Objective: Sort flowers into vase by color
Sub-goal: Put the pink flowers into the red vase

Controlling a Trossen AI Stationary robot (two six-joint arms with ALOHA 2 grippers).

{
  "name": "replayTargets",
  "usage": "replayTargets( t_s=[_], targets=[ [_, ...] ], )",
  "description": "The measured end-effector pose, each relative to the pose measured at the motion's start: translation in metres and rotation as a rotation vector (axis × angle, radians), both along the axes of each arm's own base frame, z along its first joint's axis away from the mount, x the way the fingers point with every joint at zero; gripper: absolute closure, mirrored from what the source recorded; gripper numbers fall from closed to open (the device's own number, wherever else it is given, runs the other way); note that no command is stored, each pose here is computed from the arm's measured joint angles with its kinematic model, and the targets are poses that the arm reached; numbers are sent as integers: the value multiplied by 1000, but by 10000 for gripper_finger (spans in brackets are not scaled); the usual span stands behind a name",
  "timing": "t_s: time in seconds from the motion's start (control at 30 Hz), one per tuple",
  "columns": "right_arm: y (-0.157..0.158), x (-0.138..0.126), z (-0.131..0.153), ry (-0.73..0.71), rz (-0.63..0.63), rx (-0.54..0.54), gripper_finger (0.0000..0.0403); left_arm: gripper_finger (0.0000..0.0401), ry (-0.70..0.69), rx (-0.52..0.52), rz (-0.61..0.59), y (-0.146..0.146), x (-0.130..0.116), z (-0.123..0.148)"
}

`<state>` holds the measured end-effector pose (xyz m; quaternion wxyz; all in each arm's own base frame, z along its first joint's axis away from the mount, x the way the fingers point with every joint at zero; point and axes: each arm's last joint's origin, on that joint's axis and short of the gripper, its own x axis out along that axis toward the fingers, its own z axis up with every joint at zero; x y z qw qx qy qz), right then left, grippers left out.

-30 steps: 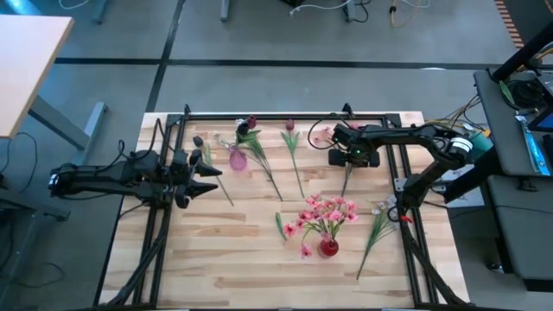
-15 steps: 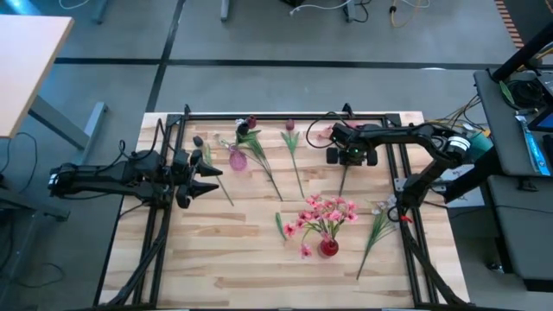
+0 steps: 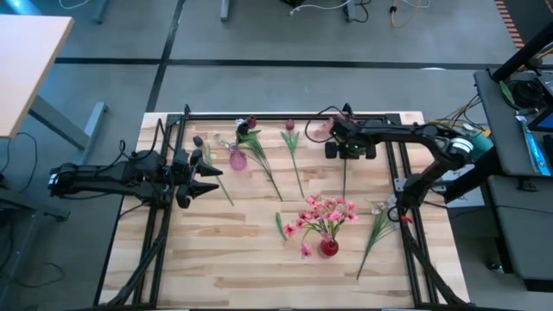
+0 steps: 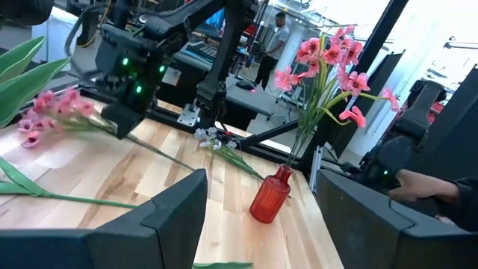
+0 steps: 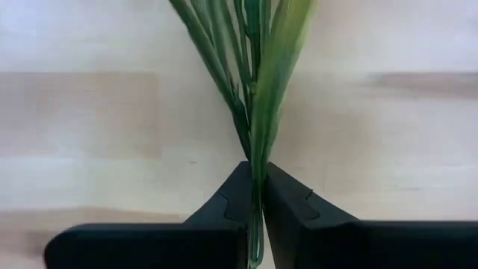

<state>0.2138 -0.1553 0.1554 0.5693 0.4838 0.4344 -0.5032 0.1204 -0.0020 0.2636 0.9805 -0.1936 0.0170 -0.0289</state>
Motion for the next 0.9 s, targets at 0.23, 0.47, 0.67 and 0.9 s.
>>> replayTargets(
  t_s=[0.23, 0.47, 0.67, 0.9],
  targets=[
    [8, -5, 65, -174, 95, -219, 385, 166, -3, -4, 0, 0, 0, 0],
    [51, -33, 134, -353, 208, -506, 386, 166, -15, -12, 0, 0, 0, 2],
    [99, -54, 174, -572, 391, -696, 386, 166, -25, -16, 17, 0, 1, 3],
    [139, -70, 204, -788, 563, -875, 386, 166, -46, -16, 29, 1, 1, 4]
  ],
)
